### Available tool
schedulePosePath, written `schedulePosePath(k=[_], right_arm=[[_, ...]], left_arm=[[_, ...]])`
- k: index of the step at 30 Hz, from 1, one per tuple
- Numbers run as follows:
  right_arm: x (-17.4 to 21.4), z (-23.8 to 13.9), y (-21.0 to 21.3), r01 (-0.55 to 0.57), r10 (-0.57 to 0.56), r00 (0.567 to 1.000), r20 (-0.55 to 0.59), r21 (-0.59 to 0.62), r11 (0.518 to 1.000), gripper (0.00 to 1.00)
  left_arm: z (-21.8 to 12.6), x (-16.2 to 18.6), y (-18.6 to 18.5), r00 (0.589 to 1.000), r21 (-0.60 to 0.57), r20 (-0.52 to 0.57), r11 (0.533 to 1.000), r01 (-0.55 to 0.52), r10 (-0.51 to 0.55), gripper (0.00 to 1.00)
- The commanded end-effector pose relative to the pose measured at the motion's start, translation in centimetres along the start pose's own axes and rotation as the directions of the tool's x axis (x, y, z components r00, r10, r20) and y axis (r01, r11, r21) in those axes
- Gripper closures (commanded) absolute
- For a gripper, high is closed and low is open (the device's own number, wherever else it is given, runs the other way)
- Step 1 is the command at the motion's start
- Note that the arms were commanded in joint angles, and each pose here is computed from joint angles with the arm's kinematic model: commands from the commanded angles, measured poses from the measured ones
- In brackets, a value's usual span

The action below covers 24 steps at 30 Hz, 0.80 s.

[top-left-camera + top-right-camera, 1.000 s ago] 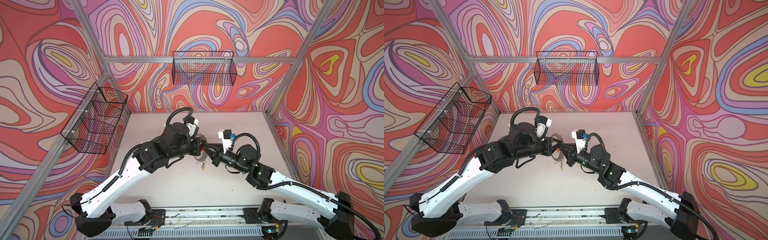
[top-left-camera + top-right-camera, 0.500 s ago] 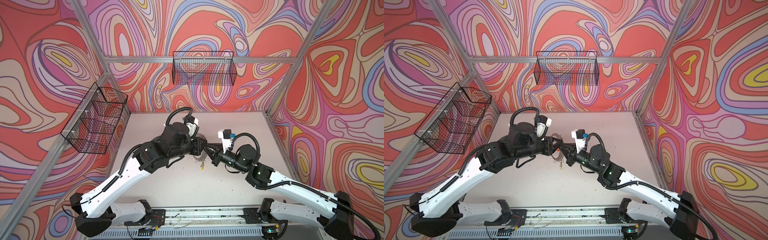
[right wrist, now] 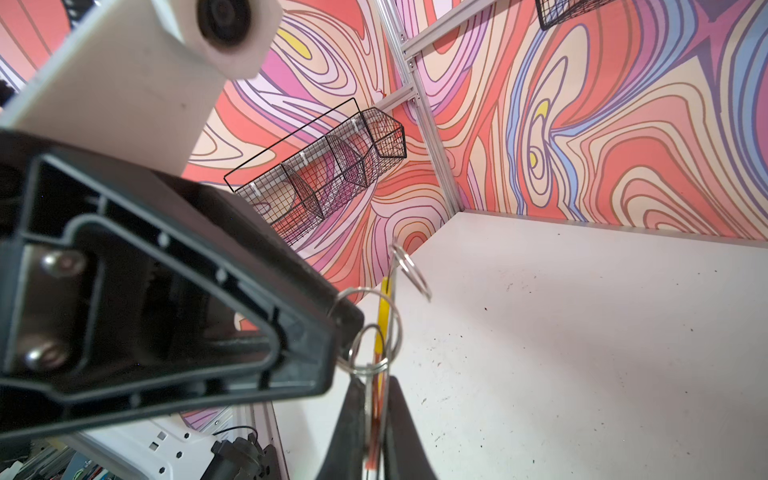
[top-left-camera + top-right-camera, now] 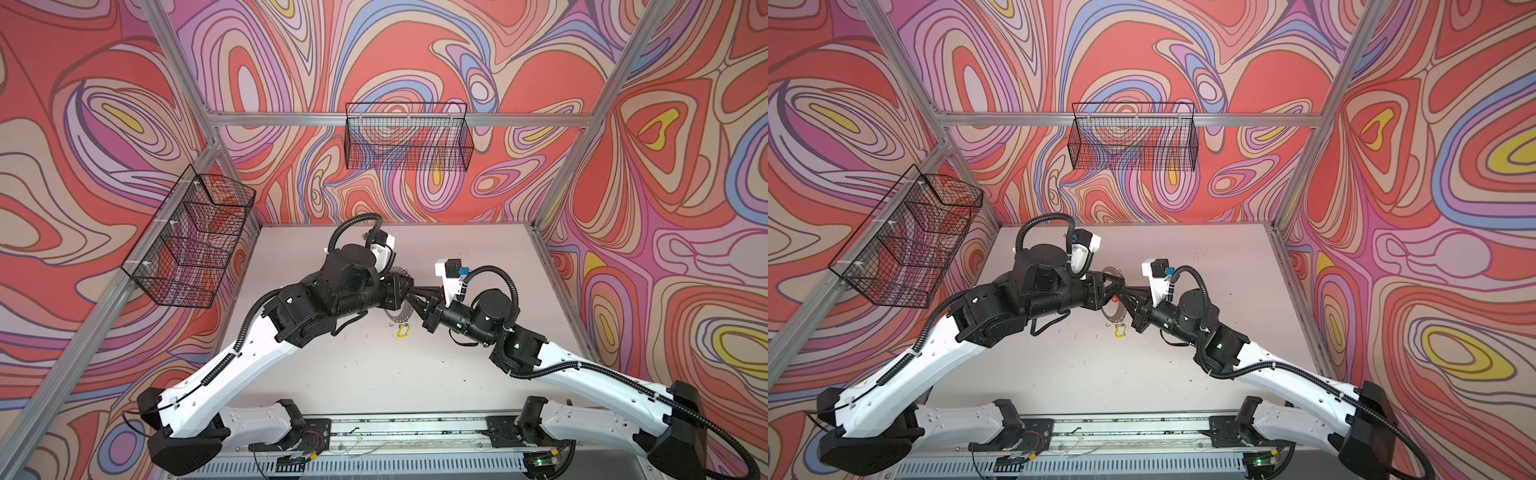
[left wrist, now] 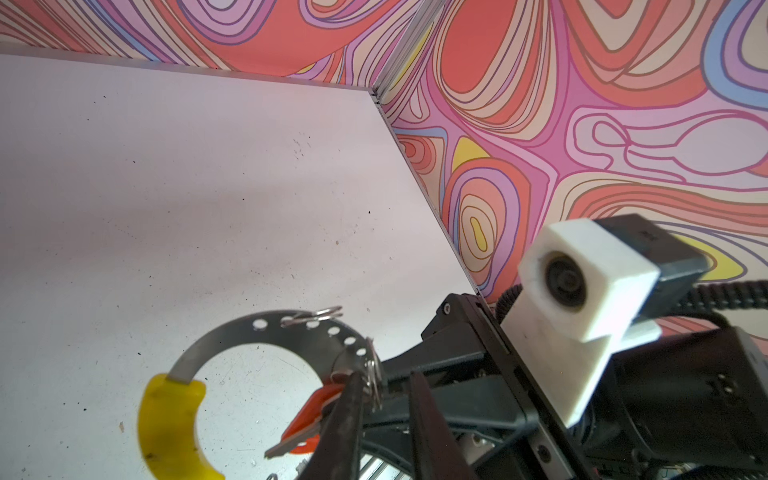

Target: Put the keys on the keyring

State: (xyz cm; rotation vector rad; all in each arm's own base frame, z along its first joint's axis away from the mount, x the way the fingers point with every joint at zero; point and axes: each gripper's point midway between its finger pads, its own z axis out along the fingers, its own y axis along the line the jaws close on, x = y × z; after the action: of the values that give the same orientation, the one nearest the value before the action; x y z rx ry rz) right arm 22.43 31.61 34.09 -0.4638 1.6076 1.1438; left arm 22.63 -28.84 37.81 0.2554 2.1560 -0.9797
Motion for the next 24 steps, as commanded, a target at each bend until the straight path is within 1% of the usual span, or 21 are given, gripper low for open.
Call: schedulePosePath(k=[1, 7, 11, 14, 20, 24], right_arm=[[0.25, -0.01, 0.32, -0.007, 0.007, 1.000, -0.008, -0.020, 1.000, 1.00], [0.10, -0.10, 0.37, -0.007, 0.007, 1.000, -0.004, -0.021, 1.000, 1.00], [0.02, -0.14, 0.35, -0.007, 0.007, 1.000, -0.002, -0.019, 1.000, 1.00], [-0.02, -0.14, 0.39, -0.006, 0.006, 1.000, -0.001, -0.020, 1.000, 1.00], [-0.19, -0.21, 0.49, -0.003, 0.003, 1.000, 0.003, -0.023, 1.000, 1.00], [-0.20, -0.22, 0.56, -0.003, 0.003, 1.000, 0.003, -0.025, 1.000, 1.00]], left_arm=[[-1.36, -1.83, -1.04, 0.997, 0.029, 0.071, 0.999, -0.016, 0.014, 0.74], [-1.30, -1.89, -0.98, 0.998, 0.020, 0.066, 1.000, -0.020, 0.019, 0.75], [-1.05, -1.70, -1.03, 0.998, 0.024, 0.056, 1.000, -0.020, 0.019, 0.79], [-0.82, -1.49, -0.92, 0.999, 0.024, 0.051, 1.000, -0.017, 0.016, 0.85], [-0.63, -1.43, -0.72, 0.999, 0.011, 0.045, 1.000, -0.023, 0.023, 0.82], [-0.50, -1.24, -0.42, 0.999, -0.001, 0.037, 1.000, -0.028, 0.028, 0.76]])
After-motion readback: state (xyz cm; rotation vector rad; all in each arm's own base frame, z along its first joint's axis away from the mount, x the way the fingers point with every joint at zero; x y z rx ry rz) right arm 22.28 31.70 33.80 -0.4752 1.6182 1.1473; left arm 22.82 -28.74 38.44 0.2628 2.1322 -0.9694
